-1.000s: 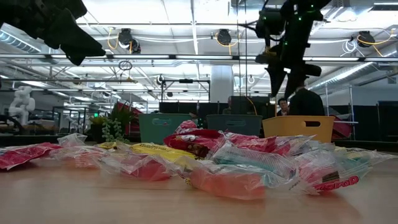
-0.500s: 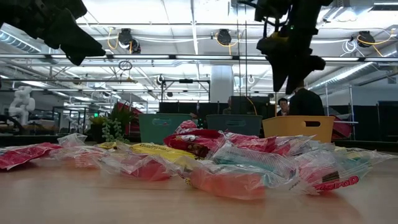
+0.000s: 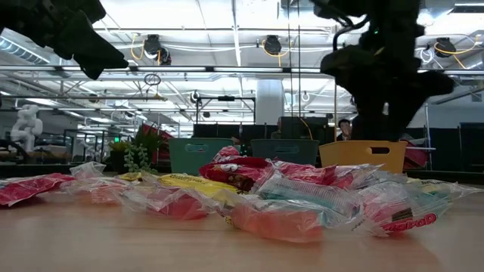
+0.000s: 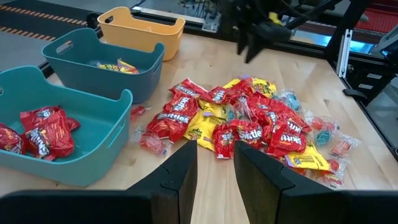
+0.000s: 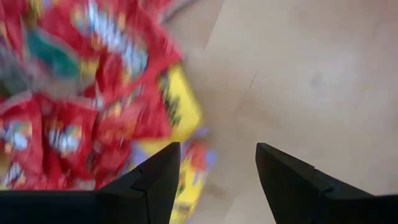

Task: Sort candy
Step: Put the yellow candy into the blue bin

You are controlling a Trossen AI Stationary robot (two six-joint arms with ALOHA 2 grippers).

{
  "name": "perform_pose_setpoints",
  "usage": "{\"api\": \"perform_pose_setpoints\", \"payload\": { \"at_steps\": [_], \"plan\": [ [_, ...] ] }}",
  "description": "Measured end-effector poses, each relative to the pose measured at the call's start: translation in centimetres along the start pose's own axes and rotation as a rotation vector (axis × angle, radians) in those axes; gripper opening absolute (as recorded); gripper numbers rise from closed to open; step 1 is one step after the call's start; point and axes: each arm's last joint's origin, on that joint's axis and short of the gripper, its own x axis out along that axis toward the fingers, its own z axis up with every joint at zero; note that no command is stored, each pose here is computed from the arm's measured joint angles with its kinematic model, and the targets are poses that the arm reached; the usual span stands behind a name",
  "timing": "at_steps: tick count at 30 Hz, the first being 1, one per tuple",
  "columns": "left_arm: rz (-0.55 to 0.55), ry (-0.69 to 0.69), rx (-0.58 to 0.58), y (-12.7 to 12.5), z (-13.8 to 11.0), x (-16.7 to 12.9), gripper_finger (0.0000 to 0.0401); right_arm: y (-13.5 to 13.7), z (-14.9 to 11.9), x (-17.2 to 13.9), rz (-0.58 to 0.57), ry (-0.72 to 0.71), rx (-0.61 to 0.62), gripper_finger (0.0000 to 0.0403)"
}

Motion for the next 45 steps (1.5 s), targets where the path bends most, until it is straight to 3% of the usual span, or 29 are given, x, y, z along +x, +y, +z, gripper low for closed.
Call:
{"api": "perform_pose_setpoints", "payload": {
  "at_steps": [8, 16, 18, 21, 23, 25, 28, 38, 45],
  "plan": [
    [0.001, 0.004, 0.0, 0.0, 0.0, 0.0, 0.0114, 1.6, -4.5, 2.8, -0.046, 0.018, 0.074, 0.0201],
    [0.001, 0.006, 0.001, 0.0, -0.1, 0.0, 0.0114, 3.2, -6.0, 7.1, -0.079, 0.031, 0.086, 0.0193],
    [0.001, 0.007, 0.001, 0.0, -0.1, 0.0, 0.0114, 3.4, -6.0, 7.9, -0.08, 0.029, 0.092, 0.0171],
    [0.001, 0.007, 0.001, 0.0, -0.1, 0.0, 0.0114, 3.6, -6.0, 8.1, -0.061, 0.026, 0.106, 0.0102],
    [0.002, 0.007, 0.0, 0.0, -0.1, 0.0, 0.0114, 3.6, -6.0, 7.7, -0.047, 0.021, 0.127, 0.004],
    [0.002, 0.008, 0.001, 0.0, -0.1, 0.0, 0.0114, 3.3, -6.1, 6.6, -0.043, 0.007, 0.141, 0.0013],
    [0.002, 0.01, 0.001, 0.0, -0.1, 0.0, 0.0114, 2.0, -6.0, 4.8, -0.077, -0.007, 0.183, 0.0011],
    [0.002, 0.01, 0.001, 0.0, -0.1, 0.0, 0.0114, -1.6, -4.3, -3.4, 0.046, -0.062, 0.269, 0.0001],
    [0.001, 0.007, 0.0, 0.0, -0.1, 0.0, 0.0114, -2.4, 0.2, -7.0, 0.119, -0.24, 0.248, 0.0]
  ]
}}
